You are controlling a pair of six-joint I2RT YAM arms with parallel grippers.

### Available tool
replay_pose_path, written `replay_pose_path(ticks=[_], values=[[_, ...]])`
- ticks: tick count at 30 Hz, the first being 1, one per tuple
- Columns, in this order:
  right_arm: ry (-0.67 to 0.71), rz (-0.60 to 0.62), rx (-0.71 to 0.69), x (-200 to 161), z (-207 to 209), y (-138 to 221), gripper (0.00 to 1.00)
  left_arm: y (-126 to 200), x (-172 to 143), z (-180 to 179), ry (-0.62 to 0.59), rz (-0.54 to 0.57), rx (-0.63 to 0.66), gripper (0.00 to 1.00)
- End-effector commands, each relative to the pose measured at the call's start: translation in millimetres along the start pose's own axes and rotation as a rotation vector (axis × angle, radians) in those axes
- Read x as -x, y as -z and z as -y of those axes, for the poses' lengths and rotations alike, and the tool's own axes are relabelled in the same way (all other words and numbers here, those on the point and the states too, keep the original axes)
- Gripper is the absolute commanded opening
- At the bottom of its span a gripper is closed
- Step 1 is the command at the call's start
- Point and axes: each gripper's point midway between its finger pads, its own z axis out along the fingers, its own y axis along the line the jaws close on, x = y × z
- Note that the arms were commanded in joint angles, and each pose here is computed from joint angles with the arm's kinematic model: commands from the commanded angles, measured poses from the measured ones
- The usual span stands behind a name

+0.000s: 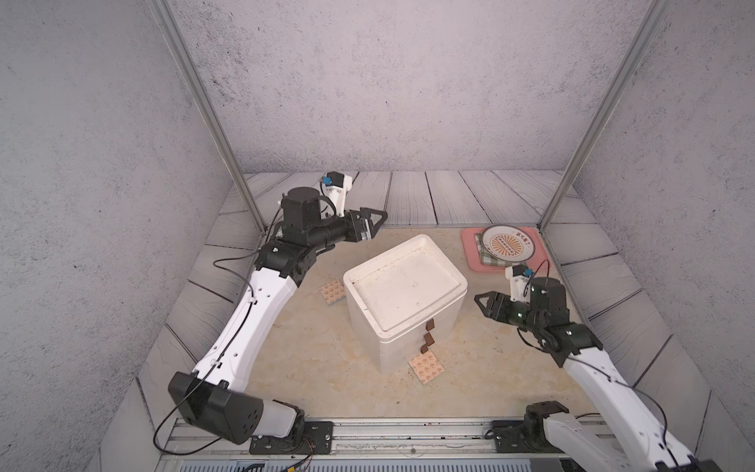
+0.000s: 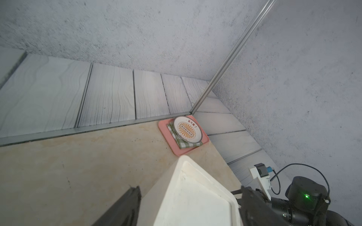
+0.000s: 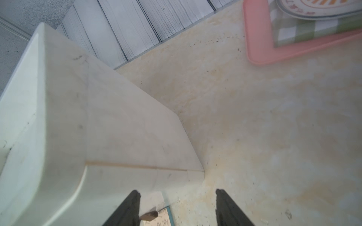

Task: Please put the sticky notes in the drawer by color
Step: Move the storage box to the center of the board, then open the drawer in the storage box.

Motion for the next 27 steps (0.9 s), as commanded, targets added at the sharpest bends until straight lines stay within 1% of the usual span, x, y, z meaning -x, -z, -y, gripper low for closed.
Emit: replay_pose_path(ticks=[1, 3, 6, 9, 13, 16, 18, 21, 24, 27], values=[[-0.08, -0.051, -0.045, -44.8, 14.5, 8.3, 0.64, -2.4, -58.9, -18.0, 0.033, -0.145, 0.095, 0.82], [-0.069, -0.078, -0.017, -66.4, 11.7, 9.7, 0.63, 3.4, -74.6, -8.6, 0.008, -0.172, 0.108, 0.82], [-0.032, -0.17, 0.037, -100.6, 1.6, 1.9, 0.62, 6.0, -97.8, -1.1, -0.007, -0.213, 0.139, 0.82], [0.054, -0.282, 0.029, -132.4, -1.5, -13.9, 0.62, -4.9, -123.7, -0.6, 0.01, -0.266, 0.153, 0.82], [0.173, -0.357, -0.009, -153.5, -3.8, -39.0, 0.62, -25.2, -147.6, -4.0, 0.008, -0.35, 0.189, 0.82], [0.27, -0.348, 0.012, -153.3, -20.4, -60.4, 0.62, -34.7, -154.6, -7.6, -0.029, -0.385, 0.231, 0.82], [0.337, -0.333, 0.034, -153.0, -30.7, -78.1, 0.62, -37.8, -158.0, -15.5, -0.04, -0.396, 0.268, 0.82], [0.401, -0.324, 0.088, -157.3, -44.7, -98.6, 0.61, -39.2, -165.8, -29.6, -0.046, -0.413, 0.329, 0.82], [0.448, -0.269, 0.139, -159.3, -58.3, -106.7, 0.58, -39.9, -175.6, -40.2, -0.059, -0.44, 0.364, 0.83], [0.461, -0.205, 0.161, -156.7, -62.5, -107.0, 0.54, -41.2, -182.4, -47.1, -0.07, -0.455, 0.383, 0.84]])
